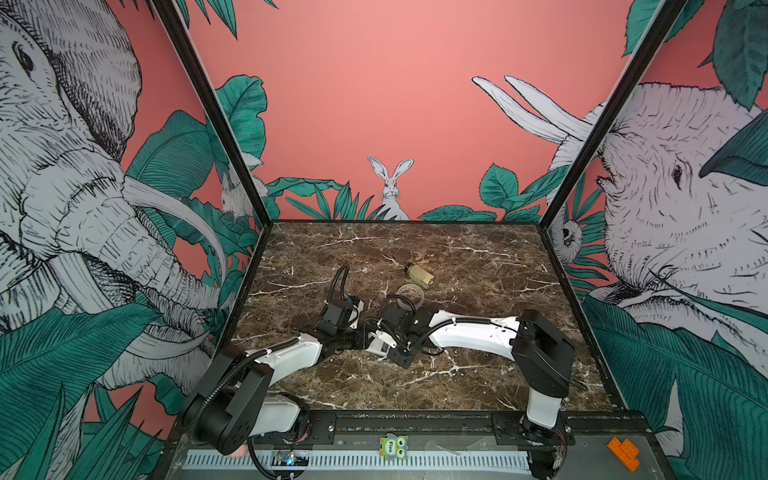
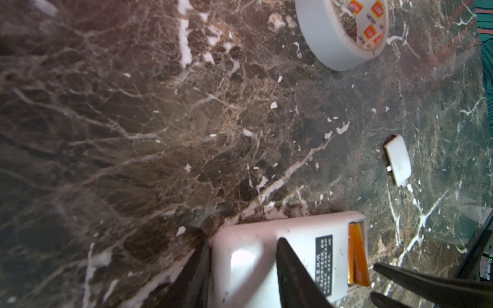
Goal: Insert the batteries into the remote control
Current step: 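Hold the right gripper pressed on the batteries while the left gripper steadies the remote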
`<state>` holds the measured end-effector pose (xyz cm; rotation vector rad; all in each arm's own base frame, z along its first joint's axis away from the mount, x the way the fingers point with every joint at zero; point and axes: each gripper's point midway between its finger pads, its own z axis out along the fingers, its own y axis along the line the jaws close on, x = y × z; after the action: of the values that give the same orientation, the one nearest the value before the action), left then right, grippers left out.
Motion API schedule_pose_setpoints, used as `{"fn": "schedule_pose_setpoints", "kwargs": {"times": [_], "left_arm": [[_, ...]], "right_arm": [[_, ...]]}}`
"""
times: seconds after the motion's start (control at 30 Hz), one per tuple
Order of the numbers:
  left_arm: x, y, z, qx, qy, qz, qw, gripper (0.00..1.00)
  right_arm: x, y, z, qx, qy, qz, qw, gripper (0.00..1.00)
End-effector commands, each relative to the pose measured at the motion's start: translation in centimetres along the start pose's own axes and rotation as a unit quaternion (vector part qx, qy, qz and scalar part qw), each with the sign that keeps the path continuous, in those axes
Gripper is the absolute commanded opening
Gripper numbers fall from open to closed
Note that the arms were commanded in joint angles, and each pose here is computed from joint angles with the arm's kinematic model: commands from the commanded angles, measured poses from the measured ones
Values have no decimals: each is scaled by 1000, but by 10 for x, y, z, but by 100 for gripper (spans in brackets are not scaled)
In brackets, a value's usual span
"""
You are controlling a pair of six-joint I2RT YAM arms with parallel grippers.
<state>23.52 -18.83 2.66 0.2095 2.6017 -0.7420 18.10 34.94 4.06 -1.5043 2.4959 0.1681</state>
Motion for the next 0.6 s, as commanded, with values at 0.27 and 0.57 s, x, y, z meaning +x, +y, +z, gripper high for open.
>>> {"fn": "schedule_pose_setpoints", "kwargs": {"times": [0.27,0.57], "left_arm": [[44,25,4,-41,74,-23,996,43],[45,24,4,-39,76,-23,996,43]], "right_arm": [[26,-7,20,29,51,-8,998,15],[30,-7,26,28,54,-1,998,5]]}}
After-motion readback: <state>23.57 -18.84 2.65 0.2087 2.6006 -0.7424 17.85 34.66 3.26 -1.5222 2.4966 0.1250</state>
